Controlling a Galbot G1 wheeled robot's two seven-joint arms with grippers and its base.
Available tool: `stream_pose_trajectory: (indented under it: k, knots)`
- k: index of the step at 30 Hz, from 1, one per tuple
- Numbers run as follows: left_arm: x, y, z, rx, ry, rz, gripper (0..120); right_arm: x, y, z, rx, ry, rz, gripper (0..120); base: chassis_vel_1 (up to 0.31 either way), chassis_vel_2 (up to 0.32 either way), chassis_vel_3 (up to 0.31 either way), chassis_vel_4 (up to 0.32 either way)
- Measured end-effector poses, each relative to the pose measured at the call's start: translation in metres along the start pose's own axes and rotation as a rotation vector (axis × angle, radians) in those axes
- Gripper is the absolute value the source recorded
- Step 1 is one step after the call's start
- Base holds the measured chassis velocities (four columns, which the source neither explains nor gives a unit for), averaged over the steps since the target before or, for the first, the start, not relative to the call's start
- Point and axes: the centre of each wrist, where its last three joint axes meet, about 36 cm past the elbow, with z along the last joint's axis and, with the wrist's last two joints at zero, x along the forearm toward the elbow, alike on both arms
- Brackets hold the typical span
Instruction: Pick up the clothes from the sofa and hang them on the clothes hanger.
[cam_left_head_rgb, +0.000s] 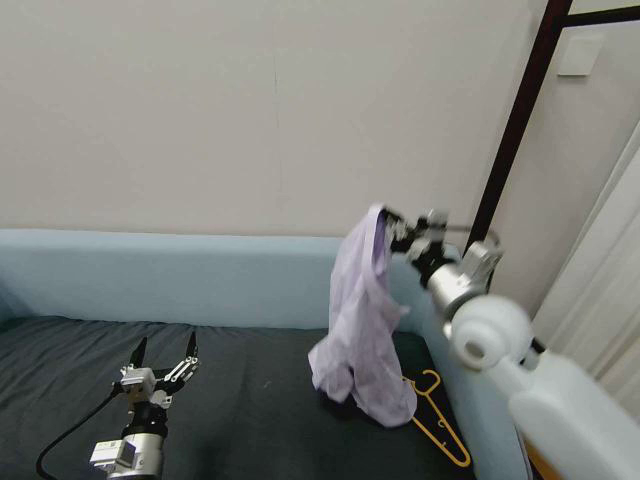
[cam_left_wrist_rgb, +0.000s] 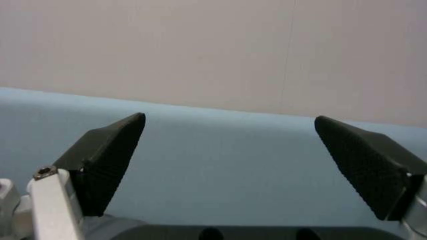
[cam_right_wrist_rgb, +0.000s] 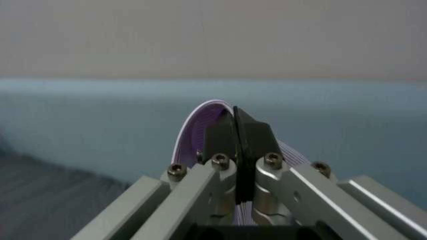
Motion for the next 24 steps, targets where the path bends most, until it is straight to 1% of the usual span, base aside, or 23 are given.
stream_pose_trajectory:
  k: [2, 5, 6, 7, 10, 11, 12, 14, 15, 16, 17, 18, 20, 21, 22, 23, 24]
  knots:
    - [0.005, 0.001, 0.004, -0.012, 0.013, 0.002, 100, -0.006, 0.017, 0.053, -0.01, 0.106, -0.002, 0, 0.0, 0.0, 0.0, 0.0]
    - [0.011, 0.004, 0.009, -0.019, 0.023, -0.006, 100, -0.015, 0.039, 0.103, -0.03, 0.211, -0.029, 0, 0.0, 0.0, 0.0, 0.0]
    - [0.013, 0.005, 0.009, -0.021, 0.024, -0.01, 100, -0.02, 0.044, 0.12, -0.024, 0.227, -0.055, 0, 0.0, 0.0, 0.0, 0.0]
    - [0.013, 0.005, 0.009, -0.021, 0.024, -0.01, 100, -0.02, 0.044, 0.12, -0.024, 0.227, -0.055, 0, 0.0, 0.0, 0.0, 0.0]
    - [0.017, 0.008, 0.01, -0.026, 0.024, -0.019, 100, -0.042, 0.046, 0.162, 0.019, 0.233, -0.141, 0, 0.0, 0.0, 0.0, 0.0]
    - [0.017, 0.008, 0.01, -0.026, 0.024, -0.019, 100, -0.042, 0.046, 0.162, 0.019, 0.233, -0.141, 0, 0.0, 0.0, 0.0, 0.0]
    - [0.018, 0.009, 0.01, -0.027, 0.024, -0.021, 100, -0.049, 0.044, 0.174, 0.039, 0.234, -0.163, 0, 0.0, 0.0, 0.0, 0.0]
    - [0.019, 0.009, 0.011, -0.026, 0.022, -0.025, 100, -0.063, 0.041, 0.194, 0.086, 0.216, -0.199, 0, 0.0, 0.0, 0.0, 0.0]
    - [0.02, 0.009, 0.011, -0.025, 0.022, -0.027, 100, -0.069, 0.04, 0.203, 0.126, 0.189, -0.208, 0, 0.0, 0.0, 0.0, 0.0]
    - [0.021, 0.009, 0.011, -0.025, 0.023, -0.029, 100, -0.074, 0.038, 0.209, 0.163, 0.162, -0.212, 0, 0.0, 0.0, 0.0, 0.0]
    - [0.021, 0.009, 0.011, -0.025, 0.023, -0.029, 100, -0.074, 0.038, 0.209, 0.163, 0.162, -0.212, 0, 0.0, 0.0, 0.0, 0.0]
    - [0.022, 0.009, 0.011, -0.024, 0.024, -0.03, 100, -0.078, 0.037, 0.213, 0.196, 0.132, -0.226, 0, 0.0, 0.0, 0.0, 0.0]
    - [0.023, 0.009, 0.014, -0.023, 0.028, -0.033, 100, -0.082, 0.034, 0.217, 0.229, 0.063, -0.299, 8, 0.0, 0.0, 0.0, 0.0]
    - [0.023, 0.009, 0.014, -0.023, 0.028, -0.033, 100, -0.082, 0.034, 0.217, 0.229, 0.063, -0.299, 8, 0.0, 0.0, 0.0, 0.0]
    - [0.023, 0.009, 0.014, -0.023, 0.029, -0.034, 100, -0.082, 0.034, 0.217, 0.234, 0.045, -0.321, 11, 0.0, 0.0, 0.0, 0.0]
    - [0.024, 0.009, 0.015, -0.023, 0.03, -0.035, 100, -0.08, 0.03, 0.217, 0.259, 0.011, -0.387, 15, 0.0, 0.0, 0.0, 0.0]
    - [0.024, 0.009, 0.015, -0.023, 0.03, -0.036, 100, -0.078, 0.027, 0.218, 0.289, -0.002, -0.427, 22, 0.0, 0.0, 0.0, 0.0]
